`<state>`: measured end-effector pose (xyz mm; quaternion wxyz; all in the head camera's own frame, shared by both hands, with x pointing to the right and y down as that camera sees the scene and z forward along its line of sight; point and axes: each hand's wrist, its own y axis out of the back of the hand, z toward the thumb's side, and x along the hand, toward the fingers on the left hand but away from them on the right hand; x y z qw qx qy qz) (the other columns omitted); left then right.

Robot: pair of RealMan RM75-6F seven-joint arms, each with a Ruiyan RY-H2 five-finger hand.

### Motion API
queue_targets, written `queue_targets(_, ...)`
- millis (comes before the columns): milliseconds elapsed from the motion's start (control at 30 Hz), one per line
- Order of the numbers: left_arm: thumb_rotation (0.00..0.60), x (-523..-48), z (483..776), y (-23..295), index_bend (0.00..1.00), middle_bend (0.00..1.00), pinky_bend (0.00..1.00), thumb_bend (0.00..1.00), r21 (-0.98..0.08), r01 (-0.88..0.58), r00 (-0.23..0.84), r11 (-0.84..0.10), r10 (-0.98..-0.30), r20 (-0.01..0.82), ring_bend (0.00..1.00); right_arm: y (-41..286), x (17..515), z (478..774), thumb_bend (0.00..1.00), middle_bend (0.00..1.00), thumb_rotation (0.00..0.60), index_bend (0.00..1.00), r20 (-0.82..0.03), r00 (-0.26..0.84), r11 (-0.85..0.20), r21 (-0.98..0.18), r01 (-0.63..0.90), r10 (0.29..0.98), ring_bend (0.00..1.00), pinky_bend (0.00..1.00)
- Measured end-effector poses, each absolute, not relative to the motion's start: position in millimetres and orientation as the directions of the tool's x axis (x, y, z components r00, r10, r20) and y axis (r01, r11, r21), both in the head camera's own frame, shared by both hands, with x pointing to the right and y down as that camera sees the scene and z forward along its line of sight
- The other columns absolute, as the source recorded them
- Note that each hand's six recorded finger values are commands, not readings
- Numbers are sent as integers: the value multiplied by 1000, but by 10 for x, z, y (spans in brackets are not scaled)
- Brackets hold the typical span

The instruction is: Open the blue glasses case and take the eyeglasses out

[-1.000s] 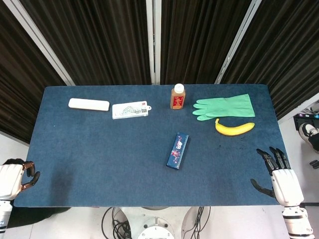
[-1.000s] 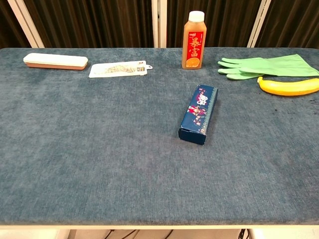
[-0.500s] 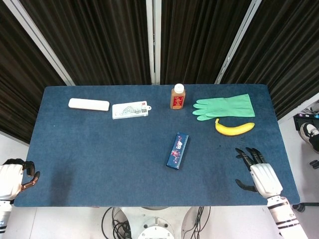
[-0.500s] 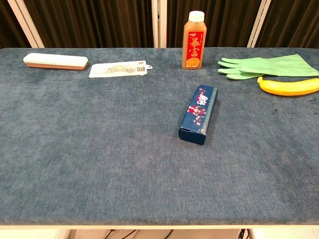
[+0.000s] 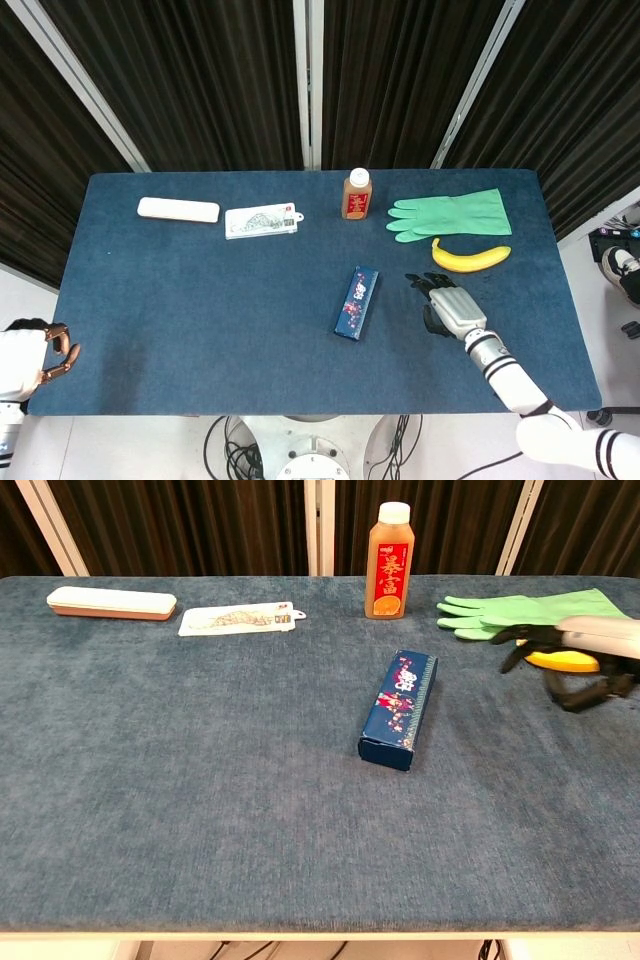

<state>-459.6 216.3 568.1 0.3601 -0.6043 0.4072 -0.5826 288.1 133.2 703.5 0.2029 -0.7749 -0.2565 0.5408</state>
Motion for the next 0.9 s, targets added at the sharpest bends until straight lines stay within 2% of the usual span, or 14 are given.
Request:
queue_targets(267, 600, -4597, 5680, 2164, 709, 681, 420, 328, -909, -74, -9, -410, -911, 412, 489, 1148, 2467, 7242, 778, 169, 600, 0, -735, 331, -802, -577, 155, 592, 0, 0)
queue_targets(567, 600, -4600, 5683, 2162, 709, 681, 420, 327, -908, -76, -8, -412, -910, 414, 489, 1042, 1847, 7284, 778, 169, 600, 0, -711, 434, -814, -570, 106, 554, 0, 0)
queue_targets(900, 600, -4603, 5684, 2161, 708, 681, 420, 328, -907, -80, -7, -414, -909, 416, 489, 1193, 1307, 7243, 758, 174, 600, 0, -698, 535, -828, -560, 6, 476, 0, 0)
